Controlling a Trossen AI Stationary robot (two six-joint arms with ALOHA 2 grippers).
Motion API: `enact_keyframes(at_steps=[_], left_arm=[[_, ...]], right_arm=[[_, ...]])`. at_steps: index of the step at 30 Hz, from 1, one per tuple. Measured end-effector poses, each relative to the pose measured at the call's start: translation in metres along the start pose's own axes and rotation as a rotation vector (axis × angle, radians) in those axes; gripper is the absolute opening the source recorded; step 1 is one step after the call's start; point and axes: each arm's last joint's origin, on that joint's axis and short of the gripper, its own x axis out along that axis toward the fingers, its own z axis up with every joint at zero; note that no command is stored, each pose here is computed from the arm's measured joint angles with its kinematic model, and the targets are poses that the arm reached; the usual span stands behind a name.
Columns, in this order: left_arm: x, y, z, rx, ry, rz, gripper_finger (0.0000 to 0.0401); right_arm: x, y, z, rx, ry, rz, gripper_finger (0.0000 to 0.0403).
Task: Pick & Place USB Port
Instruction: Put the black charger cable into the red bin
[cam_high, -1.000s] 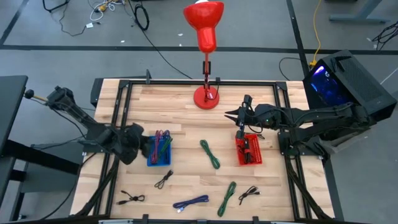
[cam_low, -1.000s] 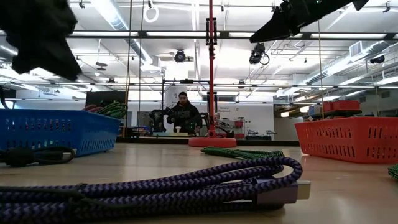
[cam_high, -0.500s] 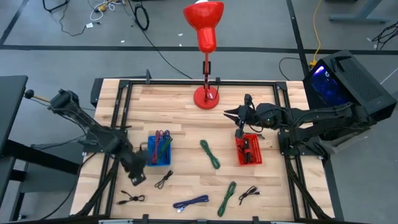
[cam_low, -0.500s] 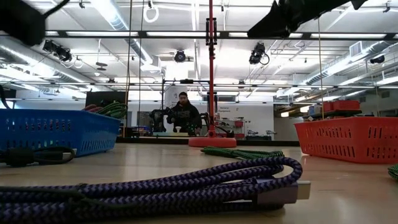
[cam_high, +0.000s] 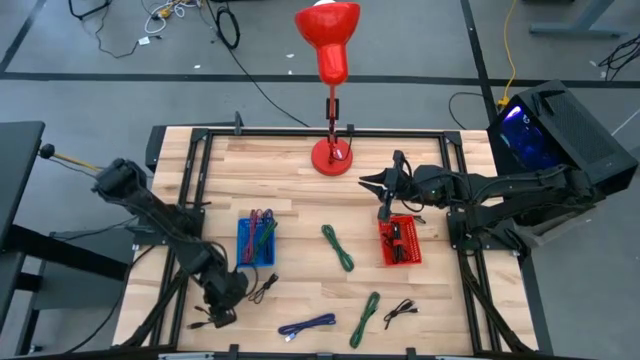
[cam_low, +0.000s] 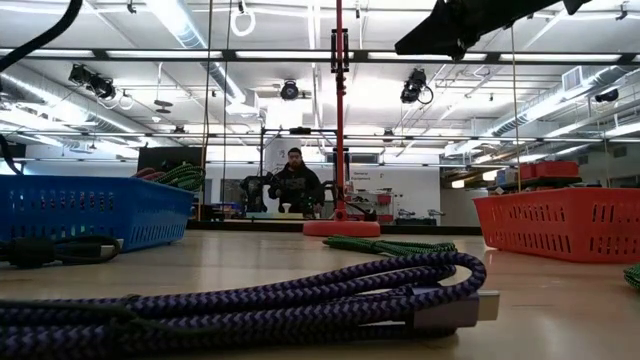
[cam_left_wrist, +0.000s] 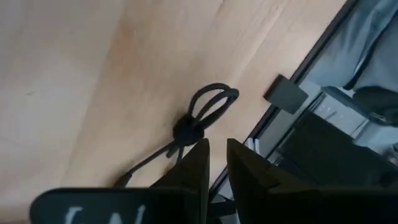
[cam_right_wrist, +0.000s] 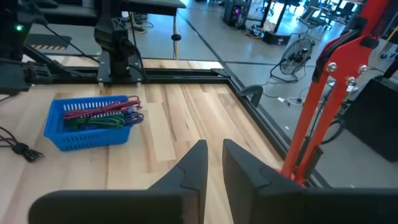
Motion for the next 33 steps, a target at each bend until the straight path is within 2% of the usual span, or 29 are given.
enact_keyframes(at_steps=[4, 13, 24, 33], left_arm=[[0.0042, -0.0001, -0.0029, -0.005, -0.019, 0.020, 0.0057], [0.0051, -0.0009, -0.0015, 0.016, -0.159, 0.043, 0.0058], [0.0064, -0.0008, -0.0047, 0.036, -0.171, 0.058, 0.0058], [0.0085, -0.0040, -0.0086, 0.035, -0.211, 0.042, 0.0119]], right_arm=[[0.0000, 0.0000, 0.0000, 0.024, 0.000, 0.000, 0.0051], [0.0000, 0.0000, 0.0000, 0.048, 0.000, 0.001, 0.0051], [0.0000, 0.0000, 0.0000, 0.052, 0.000, 0.002, 0.0051], [0.0000, 0.0001, -0.0006, 0.054, 0.006, 0.002, 0.0051]])
